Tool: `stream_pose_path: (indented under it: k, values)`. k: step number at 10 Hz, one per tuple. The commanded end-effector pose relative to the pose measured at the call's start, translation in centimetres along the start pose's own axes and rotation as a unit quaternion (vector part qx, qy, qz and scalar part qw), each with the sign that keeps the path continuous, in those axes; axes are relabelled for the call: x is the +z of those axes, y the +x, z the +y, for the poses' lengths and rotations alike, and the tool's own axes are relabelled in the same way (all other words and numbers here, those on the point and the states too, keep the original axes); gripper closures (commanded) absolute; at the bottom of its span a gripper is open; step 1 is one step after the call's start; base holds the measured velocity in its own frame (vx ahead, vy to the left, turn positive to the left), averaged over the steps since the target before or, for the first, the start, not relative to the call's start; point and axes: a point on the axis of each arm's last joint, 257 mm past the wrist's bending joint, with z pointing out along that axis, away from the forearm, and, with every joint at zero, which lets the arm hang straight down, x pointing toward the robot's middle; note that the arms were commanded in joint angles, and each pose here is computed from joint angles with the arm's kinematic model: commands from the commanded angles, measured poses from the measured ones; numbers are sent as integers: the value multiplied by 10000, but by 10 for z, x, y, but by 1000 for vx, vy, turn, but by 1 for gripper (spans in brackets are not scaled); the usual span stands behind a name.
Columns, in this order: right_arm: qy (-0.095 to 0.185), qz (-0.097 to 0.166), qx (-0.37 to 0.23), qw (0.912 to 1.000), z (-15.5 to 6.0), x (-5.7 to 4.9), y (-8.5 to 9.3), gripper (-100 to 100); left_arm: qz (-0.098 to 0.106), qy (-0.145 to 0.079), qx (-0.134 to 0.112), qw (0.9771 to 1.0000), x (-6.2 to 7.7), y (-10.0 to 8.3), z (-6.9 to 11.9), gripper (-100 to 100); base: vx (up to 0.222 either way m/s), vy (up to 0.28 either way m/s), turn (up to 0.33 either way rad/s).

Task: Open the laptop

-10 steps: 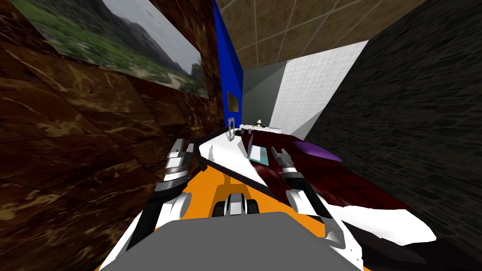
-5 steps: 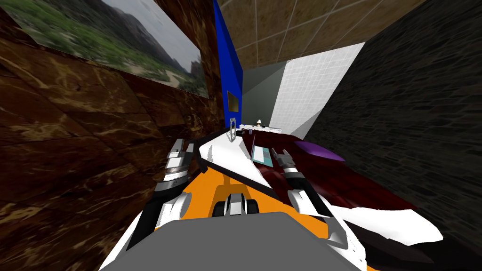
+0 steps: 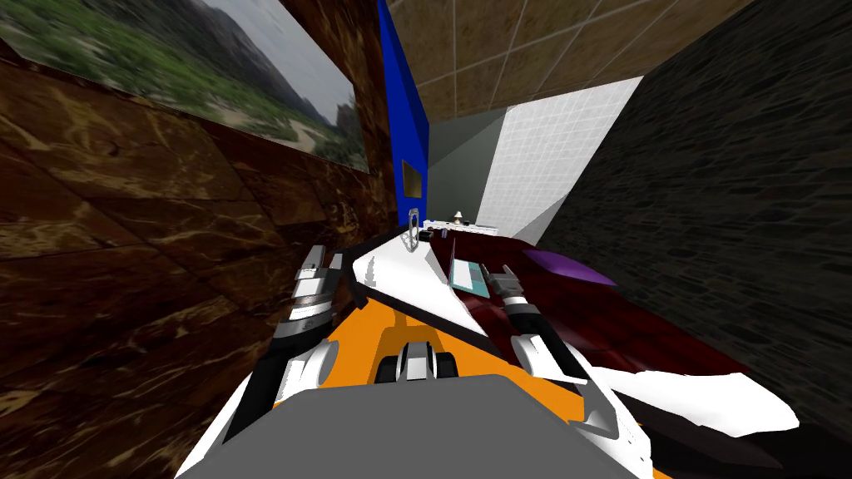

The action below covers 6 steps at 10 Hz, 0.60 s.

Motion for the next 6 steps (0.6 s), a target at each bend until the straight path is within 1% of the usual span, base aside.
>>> stream_pose_path:
  k: [1, 3, 4, 5, 6]
  values:
    - [71, 217, -485, 9986, -11, 0, 13, -100, 0, 1, 0, 10000, 0, 0, 0, 0, 66, 137, -61]
    - [67, 219, -682, 9974, -11, 0, 13, -100, 0, 1, 0, 10000, 0, 0, 0, 0, 42, 93, -18]
    - [104, 362, -949, 9948, -20, 0, 21, -100, 0, 1, 0, 10000, 0, 0, 0, 0, 61, 95, -47]
    - [100, 363, -1075, 9935, -20, 0, 21, -100, 0, 0, 0, 10000, 0, 0, 0, 0, 48, 99, -44]
    - [132, 505, -1293, 9902, -28, 0, 28, -100, 0, 1, 0, 10000, 0, 0, 0, 0, 64, 140, -64]
